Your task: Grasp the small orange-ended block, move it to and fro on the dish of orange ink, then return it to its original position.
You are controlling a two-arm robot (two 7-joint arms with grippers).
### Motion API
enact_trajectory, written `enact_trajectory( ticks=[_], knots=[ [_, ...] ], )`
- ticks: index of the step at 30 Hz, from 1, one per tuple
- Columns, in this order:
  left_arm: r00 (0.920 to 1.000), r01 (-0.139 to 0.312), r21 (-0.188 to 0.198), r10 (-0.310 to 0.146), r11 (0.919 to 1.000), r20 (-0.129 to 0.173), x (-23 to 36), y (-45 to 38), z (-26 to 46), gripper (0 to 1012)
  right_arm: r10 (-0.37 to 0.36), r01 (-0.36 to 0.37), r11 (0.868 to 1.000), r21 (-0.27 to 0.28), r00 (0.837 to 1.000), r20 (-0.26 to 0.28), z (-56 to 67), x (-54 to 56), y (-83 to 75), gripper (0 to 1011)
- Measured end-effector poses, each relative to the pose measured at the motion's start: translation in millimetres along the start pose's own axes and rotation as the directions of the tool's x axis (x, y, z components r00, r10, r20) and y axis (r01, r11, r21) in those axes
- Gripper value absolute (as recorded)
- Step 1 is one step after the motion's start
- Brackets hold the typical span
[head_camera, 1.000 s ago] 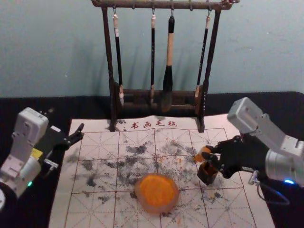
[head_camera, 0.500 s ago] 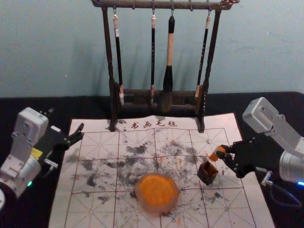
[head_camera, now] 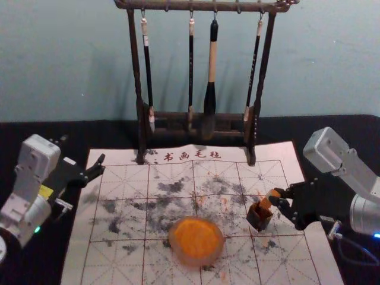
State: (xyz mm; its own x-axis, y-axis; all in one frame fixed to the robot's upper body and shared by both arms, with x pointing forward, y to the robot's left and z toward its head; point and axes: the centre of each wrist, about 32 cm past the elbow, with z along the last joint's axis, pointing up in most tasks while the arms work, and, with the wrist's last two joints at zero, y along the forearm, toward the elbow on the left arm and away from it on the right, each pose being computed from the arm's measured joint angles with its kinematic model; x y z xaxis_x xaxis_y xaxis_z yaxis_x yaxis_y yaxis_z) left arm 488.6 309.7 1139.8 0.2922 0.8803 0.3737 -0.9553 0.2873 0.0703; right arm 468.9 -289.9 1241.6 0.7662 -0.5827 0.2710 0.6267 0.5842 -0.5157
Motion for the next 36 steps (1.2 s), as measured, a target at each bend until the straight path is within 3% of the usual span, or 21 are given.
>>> enact_trajectory(
  ticks=[10, 36],
  knots=[
    [1.0000, 0.000, 0.000, 0.000, 1.0000, 0.000, 0.0, 0.0, 0.0, 1001, 0.021, -0.021, 1.000, -0.015, 1.000, -0.003, -2.8, -3.9, 4.4, 85],
    [1.0000, 0.000, 0.000, 0.000, 1.0000, 0.000, 0.0, 0.0, 0.0, 1001, 0.049, -0.052, 0.997, -0.065, 0.998, -0.047, -10.8, 1.8, 24.4, 85]
  ],
)
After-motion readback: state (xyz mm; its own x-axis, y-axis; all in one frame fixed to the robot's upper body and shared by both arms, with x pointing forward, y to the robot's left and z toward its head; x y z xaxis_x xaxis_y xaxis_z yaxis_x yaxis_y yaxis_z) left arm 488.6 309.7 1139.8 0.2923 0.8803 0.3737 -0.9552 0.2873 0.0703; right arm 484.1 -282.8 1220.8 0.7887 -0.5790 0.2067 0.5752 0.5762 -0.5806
